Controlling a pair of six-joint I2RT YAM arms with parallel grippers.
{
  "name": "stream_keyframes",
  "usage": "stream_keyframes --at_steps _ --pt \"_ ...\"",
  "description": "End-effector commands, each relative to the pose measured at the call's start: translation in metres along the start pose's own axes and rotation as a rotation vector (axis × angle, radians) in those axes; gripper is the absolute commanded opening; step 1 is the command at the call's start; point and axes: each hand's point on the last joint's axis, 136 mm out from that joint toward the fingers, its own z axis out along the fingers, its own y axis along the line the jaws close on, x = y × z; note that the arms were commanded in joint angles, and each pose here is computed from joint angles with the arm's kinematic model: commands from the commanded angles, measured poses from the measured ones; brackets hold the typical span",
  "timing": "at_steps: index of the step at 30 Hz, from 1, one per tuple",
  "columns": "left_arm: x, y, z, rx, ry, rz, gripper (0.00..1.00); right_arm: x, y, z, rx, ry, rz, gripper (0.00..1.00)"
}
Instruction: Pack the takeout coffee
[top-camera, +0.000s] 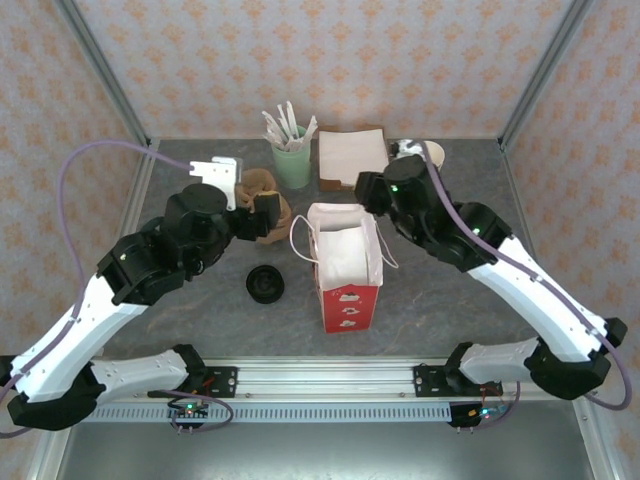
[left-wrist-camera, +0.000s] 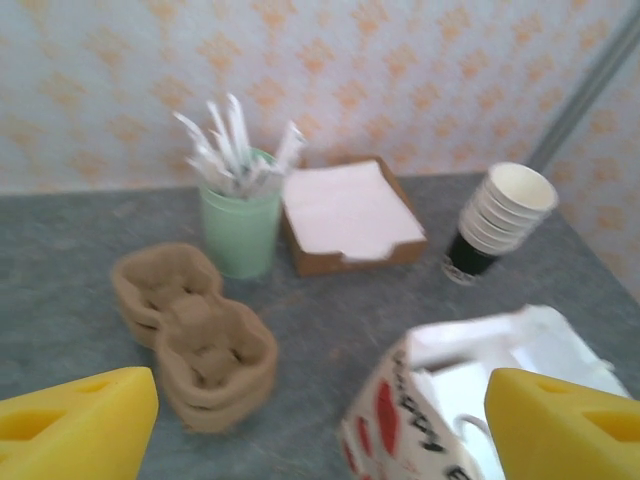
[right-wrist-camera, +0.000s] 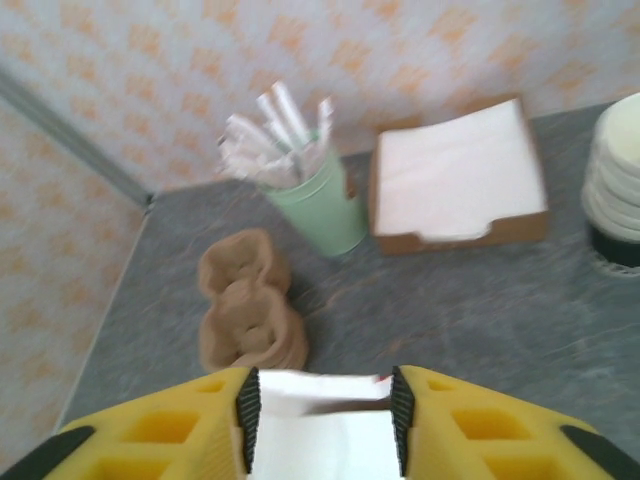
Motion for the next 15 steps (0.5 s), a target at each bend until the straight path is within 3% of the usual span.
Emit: stream_keyframes --at_steps 1,6,8,15 --pt "-0.020 0.037 -0.006 -0.161 -0.115 0.032 0.89 -0.014 -0.048 -0.017 0.152 -0.097 -0.043 0.46" --pt "-0.004 0.076 0.012 -0.295 -0.142 0.050 1.00 -0.016 -0.107 -0.031 0.305 -0.196 -0.037 0.58" --pt "0.006 0.094 0.019 -0.364 -0.139 0.048 1.00 -0.011 -0.133 -0.032 0.362 -0.219 -0.010 0.60" --pt "0.056 0.169 0.030 -0.580 -0.203 -0.060 1.00 0.023 -0.223 -0.029 0.591 -0.306 0.038 0.84"
